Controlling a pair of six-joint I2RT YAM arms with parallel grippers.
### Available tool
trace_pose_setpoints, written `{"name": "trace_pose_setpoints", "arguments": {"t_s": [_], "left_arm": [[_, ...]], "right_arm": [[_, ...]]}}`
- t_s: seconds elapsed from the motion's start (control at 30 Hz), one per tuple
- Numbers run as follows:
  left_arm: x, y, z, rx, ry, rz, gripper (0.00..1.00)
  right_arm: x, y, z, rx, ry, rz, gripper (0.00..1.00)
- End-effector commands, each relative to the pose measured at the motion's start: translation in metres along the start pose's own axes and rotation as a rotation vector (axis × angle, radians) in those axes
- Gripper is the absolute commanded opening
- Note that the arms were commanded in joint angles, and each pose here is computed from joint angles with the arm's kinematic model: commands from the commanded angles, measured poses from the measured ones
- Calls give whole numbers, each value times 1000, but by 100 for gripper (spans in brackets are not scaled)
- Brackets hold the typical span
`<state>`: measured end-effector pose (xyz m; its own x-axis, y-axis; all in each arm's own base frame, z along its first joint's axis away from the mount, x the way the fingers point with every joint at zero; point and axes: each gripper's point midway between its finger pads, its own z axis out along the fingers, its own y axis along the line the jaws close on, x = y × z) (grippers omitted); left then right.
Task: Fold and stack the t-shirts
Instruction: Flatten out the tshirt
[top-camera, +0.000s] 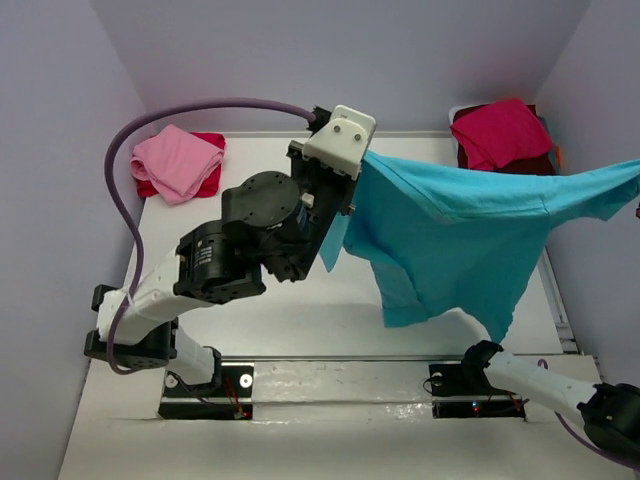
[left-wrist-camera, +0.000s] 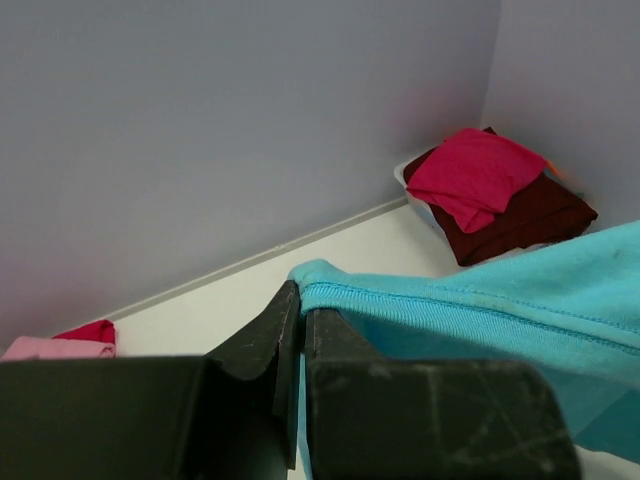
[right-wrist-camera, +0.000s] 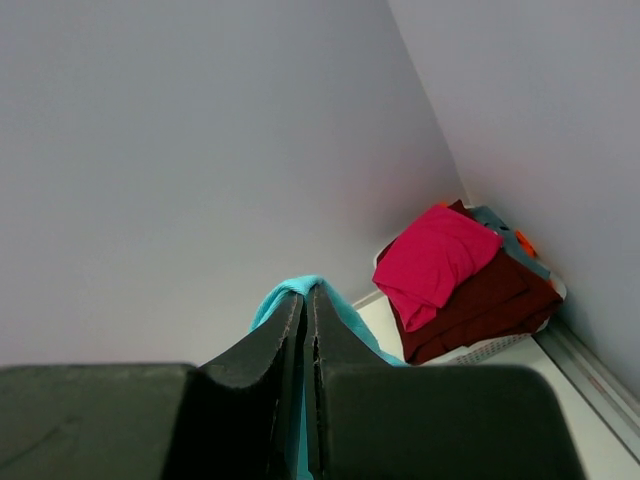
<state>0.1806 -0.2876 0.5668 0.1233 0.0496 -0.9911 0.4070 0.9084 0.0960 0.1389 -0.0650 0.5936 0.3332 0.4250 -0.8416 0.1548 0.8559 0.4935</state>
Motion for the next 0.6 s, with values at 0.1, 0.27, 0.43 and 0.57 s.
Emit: {"name": "trace_pose_setpoints", "arguments": {"t_s": [0.1,0.27,0.43,0.57], "left_arm": [[-18,1,20,51,-25,-101,6],[6,-9,41,77,31,-99,6],[36,-17,63,121,103,-108,6],[48,-21,77,158,134,-114,6]], "right_arm": [[-22,-7,-3,21,-31,-3,7],[-20,-8,-4,27,-21,-17,7],[-12,-8,-3,30,3,-40,7],[-12,-9,-3,32,7,-52,7]]}}
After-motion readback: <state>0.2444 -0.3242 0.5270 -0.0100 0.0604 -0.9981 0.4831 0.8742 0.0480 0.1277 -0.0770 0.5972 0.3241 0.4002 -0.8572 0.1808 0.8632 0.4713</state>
